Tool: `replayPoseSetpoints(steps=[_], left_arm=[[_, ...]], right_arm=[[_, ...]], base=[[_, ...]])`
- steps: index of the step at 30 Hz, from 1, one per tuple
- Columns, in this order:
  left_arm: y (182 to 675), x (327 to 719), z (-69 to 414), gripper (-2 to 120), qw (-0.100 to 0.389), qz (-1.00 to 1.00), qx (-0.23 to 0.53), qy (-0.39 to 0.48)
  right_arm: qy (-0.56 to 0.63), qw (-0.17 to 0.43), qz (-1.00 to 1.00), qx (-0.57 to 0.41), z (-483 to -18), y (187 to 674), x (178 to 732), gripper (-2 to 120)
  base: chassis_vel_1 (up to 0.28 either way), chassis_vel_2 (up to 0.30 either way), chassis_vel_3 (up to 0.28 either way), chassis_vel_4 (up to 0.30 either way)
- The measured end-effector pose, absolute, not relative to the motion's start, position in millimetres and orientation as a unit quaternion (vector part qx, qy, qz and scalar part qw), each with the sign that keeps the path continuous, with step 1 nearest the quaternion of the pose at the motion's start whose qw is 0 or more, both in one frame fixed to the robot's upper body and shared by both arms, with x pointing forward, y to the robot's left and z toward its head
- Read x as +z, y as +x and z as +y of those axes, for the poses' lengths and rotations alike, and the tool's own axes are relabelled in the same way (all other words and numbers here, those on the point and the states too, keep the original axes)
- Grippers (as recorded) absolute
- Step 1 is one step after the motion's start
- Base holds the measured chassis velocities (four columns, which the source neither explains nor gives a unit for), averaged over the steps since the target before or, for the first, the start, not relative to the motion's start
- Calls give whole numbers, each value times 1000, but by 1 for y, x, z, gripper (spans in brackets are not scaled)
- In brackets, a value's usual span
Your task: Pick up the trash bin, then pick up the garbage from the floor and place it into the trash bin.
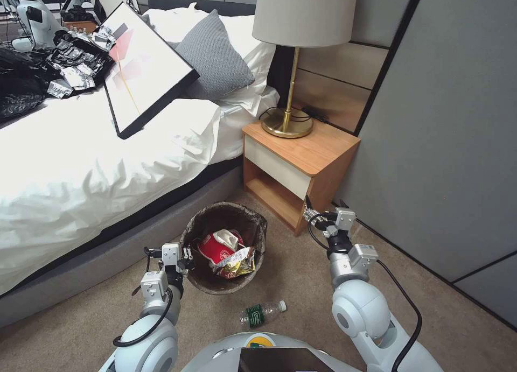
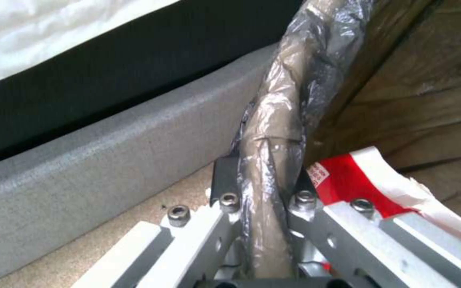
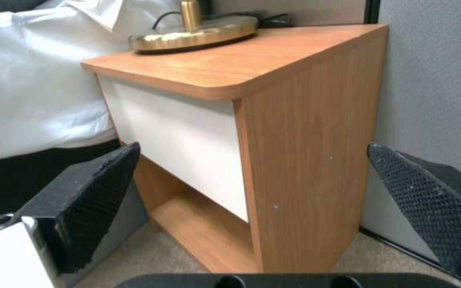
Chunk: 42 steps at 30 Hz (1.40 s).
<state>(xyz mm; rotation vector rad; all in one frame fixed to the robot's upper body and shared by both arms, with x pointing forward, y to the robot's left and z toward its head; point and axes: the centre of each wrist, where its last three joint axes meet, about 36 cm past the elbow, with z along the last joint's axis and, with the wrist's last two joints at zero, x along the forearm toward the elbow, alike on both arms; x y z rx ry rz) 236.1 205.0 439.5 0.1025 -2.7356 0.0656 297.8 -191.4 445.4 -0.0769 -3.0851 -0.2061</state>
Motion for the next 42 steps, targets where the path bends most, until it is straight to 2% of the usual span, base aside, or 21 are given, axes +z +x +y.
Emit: replayPoseSetpoints(steps=[24, 42], left_arm=[[247, 440, 209, 0, 189, -980, 21, 53], [245, 442, 209, 0, 187, -980, 24, 58]], right_arm=[[-25, 33, -997, -67, -191, 298, 445, 100], [-26, 31, -997, -68, -190, 297, 446, 100]], base=[[25, -20, -18, 19], [199, -193, -199, 199]])
